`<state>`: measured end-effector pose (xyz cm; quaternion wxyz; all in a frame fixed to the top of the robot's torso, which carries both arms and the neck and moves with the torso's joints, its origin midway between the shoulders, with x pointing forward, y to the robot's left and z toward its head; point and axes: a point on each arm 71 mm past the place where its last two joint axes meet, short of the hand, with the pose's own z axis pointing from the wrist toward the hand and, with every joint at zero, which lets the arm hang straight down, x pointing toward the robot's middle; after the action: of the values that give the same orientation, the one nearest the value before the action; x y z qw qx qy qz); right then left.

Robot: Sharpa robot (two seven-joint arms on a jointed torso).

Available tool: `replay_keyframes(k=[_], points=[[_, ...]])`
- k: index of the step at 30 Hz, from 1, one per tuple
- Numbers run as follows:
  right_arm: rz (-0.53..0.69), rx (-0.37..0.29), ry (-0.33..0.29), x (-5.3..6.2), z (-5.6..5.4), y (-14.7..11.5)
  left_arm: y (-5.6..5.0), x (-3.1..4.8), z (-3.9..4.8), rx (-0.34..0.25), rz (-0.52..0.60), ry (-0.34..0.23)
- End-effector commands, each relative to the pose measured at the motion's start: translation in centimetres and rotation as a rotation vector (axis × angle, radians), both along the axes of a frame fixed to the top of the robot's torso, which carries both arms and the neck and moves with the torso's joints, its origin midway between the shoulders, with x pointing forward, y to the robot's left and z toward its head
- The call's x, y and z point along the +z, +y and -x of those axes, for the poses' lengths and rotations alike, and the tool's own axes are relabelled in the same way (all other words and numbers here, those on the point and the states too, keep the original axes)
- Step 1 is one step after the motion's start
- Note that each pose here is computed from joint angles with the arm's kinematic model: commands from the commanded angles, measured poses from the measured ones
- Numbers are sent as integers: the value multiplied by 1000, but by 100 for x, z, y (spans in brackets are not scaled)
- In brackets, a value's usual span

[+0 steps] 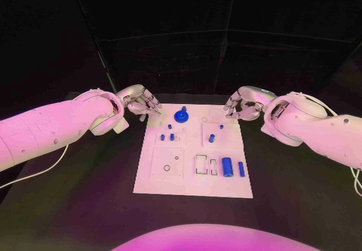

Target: Assemble the parts on the task board

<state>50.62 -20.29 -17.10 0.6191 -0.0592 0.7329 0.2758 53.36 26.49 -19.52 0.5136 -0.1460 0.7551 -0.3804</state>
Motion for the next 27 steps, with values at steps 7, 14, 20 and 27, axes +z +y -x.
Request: replay_keyframes(k=[7,14,20,27], points=[[228,34,-94,-111,34,43,17,222,109,84,658,-36],[230,50,-88,-193,35,134,-69,226,192,62,741,-13],[232,70,-68,-281,43,218,-115,237,232,55,786,-1],[236,86,-32,-362,37,281,-154,244,257,48,806,5]])
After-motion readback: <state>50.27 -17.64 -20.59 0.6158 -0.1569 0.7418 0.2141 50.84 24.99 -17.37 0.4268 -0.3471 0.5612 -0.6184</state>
